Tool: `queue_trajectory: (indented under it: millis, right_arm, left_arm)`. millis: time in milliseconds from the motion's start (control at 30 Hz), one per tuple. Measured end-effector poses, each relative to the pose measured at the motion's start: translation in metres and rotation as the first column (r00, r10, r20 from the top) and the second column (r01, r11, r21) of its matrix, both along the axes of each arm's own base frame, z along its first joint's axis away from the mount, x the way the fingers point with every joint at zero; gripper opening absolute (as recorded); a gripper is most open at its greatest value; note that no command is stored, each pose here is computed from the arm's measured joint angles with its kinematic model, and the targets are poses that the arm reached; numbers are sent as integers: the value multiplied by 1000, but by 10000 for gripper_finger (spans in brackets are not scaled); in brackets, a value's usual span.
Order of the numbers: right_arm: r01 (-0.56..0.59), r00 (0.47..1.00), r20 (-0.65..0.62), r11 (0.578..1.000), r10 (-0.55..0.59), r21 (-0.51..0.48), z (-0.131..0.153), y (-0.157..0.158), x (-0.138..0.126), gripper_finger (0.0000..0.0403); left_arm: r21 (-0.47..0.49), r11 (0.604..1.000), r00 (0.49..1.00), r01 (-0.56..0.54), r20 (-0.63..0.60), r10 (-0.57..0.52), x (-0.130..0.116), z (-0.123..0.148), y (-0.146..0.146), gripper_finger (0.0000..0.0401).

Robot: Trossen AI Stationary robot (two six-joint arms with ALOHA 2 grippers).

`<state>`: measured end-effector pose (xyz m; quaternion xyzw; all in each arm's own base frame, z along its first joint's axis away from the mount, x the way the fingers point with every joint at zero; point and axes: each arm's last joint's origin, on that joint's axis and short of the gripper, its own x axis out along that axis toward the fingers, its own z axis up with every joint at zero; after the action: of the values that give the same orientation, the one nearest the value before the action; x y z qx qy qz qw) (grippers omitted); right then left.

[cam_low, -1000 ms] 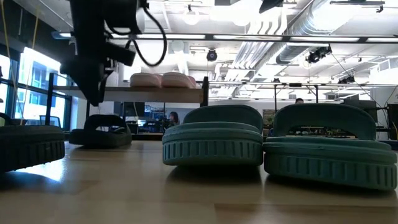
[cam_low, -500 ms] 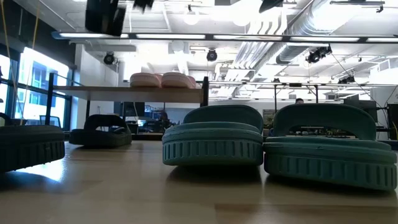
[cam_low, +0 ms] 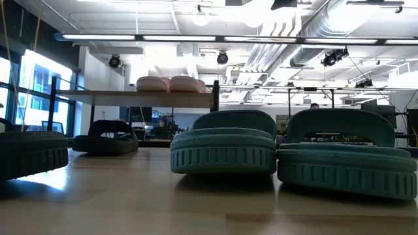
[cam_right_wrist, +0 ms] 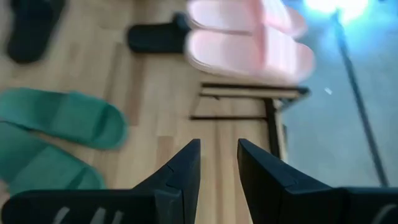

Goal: Pick and place slides into the shelf
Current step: Put the black slide under the shelf

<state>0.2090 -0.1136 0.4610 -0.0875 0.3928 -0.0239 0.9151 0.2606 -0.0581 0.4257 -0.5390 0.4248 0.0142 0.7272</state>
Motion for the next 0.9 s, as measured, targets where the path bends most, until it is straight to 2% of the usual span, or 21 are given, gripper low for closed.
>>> queue_trajectory:
  millis: [133, 233, 333, 433, 567, 600, 733, 833, 900]
  right_arm:
    - [-95, 994, 62, 994, 91, 63, 1, -2, -1, 96]
    - [-101, 992, 83, 992, 95, 75, 2, -7, -4, 96]
    - [-118, 988, 109, 989, 108, 94, 3, -12, -8, 96]
    - [-119, 987, 125, 987, 105, 105, 3, -16, -10, 96]
    - [-111, 986, 134, 989, 98, 99, 4, -18, -11, 96]
    - [-111, 986, 137, 989, 98, 96, 4, -18, -11, 96]
    - [-114, 983, 155, 990, 101, 81, 6, -19, -9, 96]
    - [-116, 981, 163, 991, 102, 74, 6, -20, -9, 96]
    - [-116, 981, 166, 991, 103, 72, 7, -20, -9, 96]
  left_arm:
    - [10, 992, 981, -127, -146, 127, -16, 0, -21, 188]
    - [9, 979, 932, -204, -305, 197, -23, -11, -36, 188]
    - [29, 961, 839, -276, -480, 256, -26, -26, -52, 188]
    - [65, 941, 707, -331, -644, 293, -25, -42, -66, 188]
    - [160, 922, 473, -354, -820, 324, -22, -66, -82, 188]
    - [175, 922, 431, -346, -843, 322, -18, -72, -86, 188]
    - [238, 915, 344, -327, -871, 349, -1, -101, -95, 188]
    - [278, 927, 320, -253, -880, 351, 12, -127, -101, 188]
    - [308, 927, 284, -212, -888, 361, 18, -144, -104, 188]
